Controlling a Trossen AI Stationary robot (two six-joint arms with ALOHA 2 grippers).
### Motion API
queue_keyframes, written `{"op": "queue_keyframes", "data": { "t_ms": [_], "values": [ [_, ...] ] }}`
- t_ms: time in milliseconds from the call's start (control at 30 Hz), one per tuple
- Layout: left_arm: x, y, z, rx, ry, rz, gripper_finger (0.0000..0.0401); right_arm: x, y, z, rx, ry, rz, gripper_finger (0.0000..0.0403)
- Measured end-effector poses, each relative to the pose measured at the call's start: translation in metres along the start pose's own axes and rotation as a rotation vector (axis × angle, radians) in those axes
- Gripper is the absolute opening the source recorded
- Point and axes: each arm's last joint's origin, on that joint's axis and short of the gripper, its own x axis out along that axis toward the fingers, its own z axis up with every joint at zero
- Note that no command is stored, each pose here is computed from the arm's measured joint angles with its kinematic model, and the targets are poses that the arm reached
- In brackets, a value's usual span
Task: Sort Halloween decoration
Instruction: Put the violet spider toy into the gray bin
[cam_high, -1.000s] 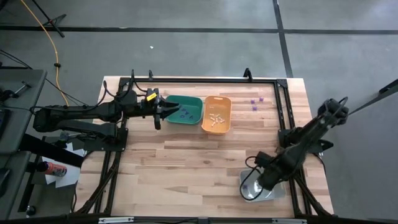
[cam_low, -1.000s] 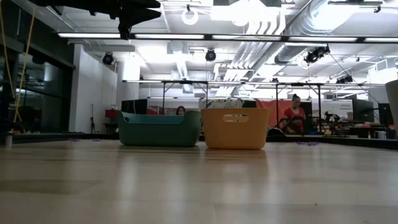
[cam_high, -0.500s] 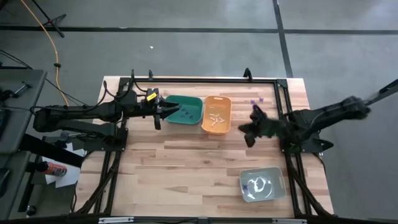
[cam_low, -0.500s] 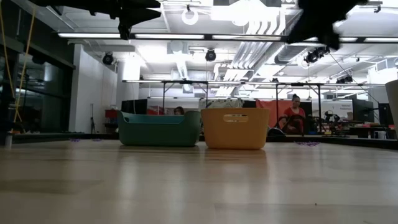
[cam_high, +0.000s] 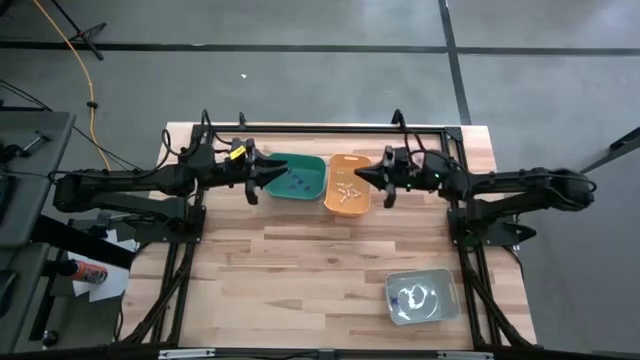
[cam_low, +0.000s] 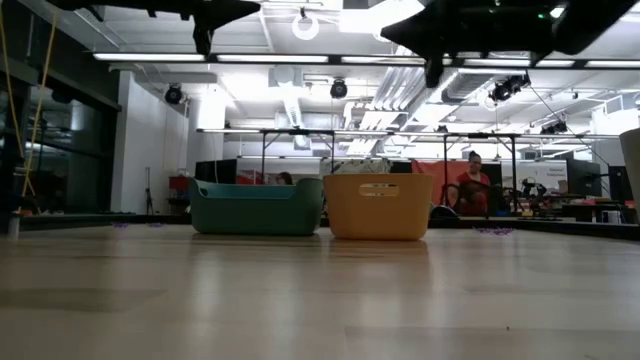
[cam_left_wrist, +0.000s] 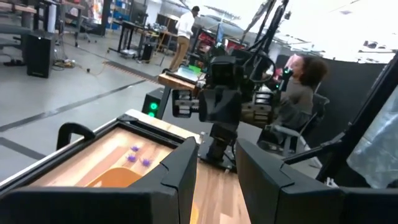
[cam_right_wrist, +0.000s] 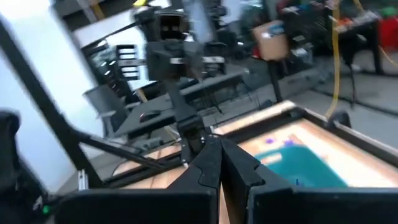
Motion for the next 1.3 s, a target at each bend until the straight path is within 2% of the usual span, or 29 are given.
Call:
{"op": "queue_keyframes", "data": {
  "t_ms": [100, 200, 467, 700, 967, 1067, 1133, 1300],
  "values": [
    [0.000, 0.000, 0.000, 0.000, 0.001, 0.003, 0.0099, 0.010, 0.001, 0.006, -0.091, 0.017, 0.077, 0.0000],
    [0.000, 0.000, 0.000, 0.000, 0.000, 0.008, 0.0099, 0.018, 0.003, 0.011, -0.131, 0.044, 0.128, 0.0000],
    [0.000, 0.002, -0.004, 0.001, 0.043, 0.021, 0.0099, 0.023, 0.005, 0.019, -0.137, 0.023, 0.137, 0.0000],
    [0.000, 0.002, -0.005, 0.006, 0.051, 0.023, 0.0099, 0.023, 0.005, 0.019, -0.078, 0.027, 0.139, 0.0000],
    [0.000, 0.002, -0.005, 0.177, 0.053, 0.018, 0.0099, 0.023, 0.005, 0.019, -0.078, 0.027, 0.139, 0.0000],
    [0.000, 0.004, -0.004, 0.177, 0.051, 0.032, 0.0099, 0.023, 0.005, 0.019, -0.075, 0.027, 0.139, 0.0000],
    [0.000, 0.012, -0.001, 0.138, 0.073, 0.116, 0.0099, 0.023, 0.005, 0.019, -0.068, 0.027, 0.138, 0.0000],
    [-0.010, 0.053, 0.030, 0.106, 0.273, 0.518, 0.0099, 0.024, 0.005, 0.019, -0.067, 0.025, 0.115, 0.0000]
  ]
}}
